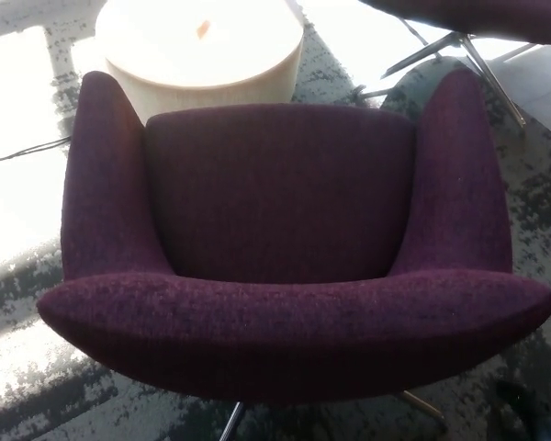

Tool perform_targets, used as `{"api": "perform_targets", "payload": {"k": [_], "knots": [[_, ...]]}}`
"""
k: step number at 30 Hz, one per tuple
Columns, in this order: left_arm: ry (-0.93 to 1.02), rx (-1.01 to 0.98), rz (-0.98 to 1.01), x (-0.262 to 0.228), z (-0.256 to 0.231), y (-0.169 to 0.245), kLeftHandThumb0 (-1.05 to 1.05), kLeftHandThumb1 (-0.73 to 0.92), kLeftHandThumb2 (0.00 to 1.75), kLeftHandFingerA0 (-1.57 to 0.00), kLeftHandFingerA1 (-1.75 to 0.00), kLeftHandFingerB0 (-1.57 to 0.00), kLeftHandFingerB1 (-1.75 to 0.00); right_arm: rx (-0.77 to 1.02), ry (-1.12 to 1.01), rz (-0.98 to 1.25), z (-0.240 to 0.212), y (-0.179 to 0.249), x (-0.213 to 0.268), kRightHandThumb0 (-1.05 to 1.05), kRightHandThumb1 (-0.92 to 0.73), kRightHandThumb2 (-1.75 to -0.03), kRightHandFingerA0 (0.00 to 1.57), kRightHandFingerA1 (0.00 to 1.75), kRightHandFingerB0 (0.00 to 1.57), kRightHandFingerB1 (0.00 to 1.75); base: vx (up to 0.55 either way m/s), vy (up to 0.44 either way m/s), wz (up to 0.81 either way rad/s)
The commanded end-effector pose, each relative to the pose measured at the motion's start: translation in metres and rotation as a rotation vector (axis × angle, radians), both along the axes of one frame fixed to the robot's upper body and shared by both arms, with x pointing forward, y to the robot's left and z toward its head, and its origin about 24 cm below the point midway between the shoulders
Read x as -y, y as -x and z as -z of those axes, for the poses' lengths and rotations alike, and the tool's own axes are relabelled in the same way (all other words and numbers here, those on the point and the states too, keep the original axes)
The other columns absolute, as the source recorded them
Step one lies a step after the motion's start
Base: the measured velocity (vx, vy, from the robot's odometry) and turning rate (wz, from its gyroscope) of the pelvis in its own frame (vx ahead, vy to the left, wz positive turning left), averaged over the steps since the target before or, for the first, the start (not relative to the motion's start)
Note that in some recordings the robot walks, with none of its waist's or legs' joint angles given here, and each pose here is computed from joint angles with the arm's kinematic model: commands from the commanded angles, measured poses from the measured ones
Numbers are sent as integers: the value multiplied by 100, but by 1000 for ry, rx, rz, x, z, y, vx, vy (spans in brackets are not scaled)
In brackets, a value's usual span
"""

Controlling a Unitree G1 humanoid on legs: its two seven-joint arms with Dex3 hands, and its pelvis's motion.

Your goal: The robot stands in front of a sofa and uses its left hand to push the left side of the sofa

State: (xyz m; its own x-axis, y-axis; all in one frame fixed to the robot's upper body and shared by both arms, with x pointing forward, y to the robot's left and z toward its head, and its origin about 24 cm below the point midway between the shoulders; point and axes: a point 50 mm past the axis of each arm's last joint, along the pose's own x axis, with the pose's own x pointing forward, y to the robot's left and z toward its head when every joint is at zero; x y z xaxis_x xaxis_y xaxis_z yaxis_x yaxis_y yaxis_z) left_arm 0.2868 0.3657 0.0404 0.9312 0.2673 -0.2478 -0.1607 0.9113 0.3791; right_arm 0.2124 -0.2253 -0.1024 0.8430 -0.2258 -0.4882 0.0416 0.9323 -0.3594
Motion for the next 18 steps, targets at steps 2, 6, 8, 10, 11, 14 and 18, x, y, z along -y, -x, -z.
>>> {"api": "perform_targets", "payload": {"k": [2,6,8,10,11,14,18], "knots": [[-29,-136,115,20,3,-18,-84,84,119,0,-16,-12,-23,25,-13,-21,-1,1,0,-104,-87,-116,16,92,0,57,0,0,0],[-8,-160,182,38,12,-24,-82,82,119,0,-17,-10,-22,30,-19,-36,-2,1,-1,-104,-78,-143,0,80,9,59,0,0,0],[-15,-189,216,47,17,-26,-82,82,119,0,-17,-10,-22,34,-26,-38,-2,1,-1,-104,-78,-143,0,80,9,59,0,0,0],[7,-200,239,55,21,-27,-85,79,117,0,-16,-14,-24,39,-27,-44,-3,-1,-1,-105,-92,-100,0,117,0,56,0,0,0],[3,-216,273,61,25,-27,-84,80,117,0,-16,-8,-21,38,-25,-45,-4,-2,-1,-105,-92,-100,7,96,0,57,0,0,0],[-10,-227,330,70,30,-27,-81,80,118,0,-17,-6,-21,33,-21,-43,-3,-2,-1,-105,-92,-99,0,112,0,58,0,0,0],[-39,-261,382,82,39,-26,-85,79,118,0,-15,-11,-22,31,-9,-49,-3,-2,-1,-105,-92,-102,0,113,0,62,0,0,0]]}}
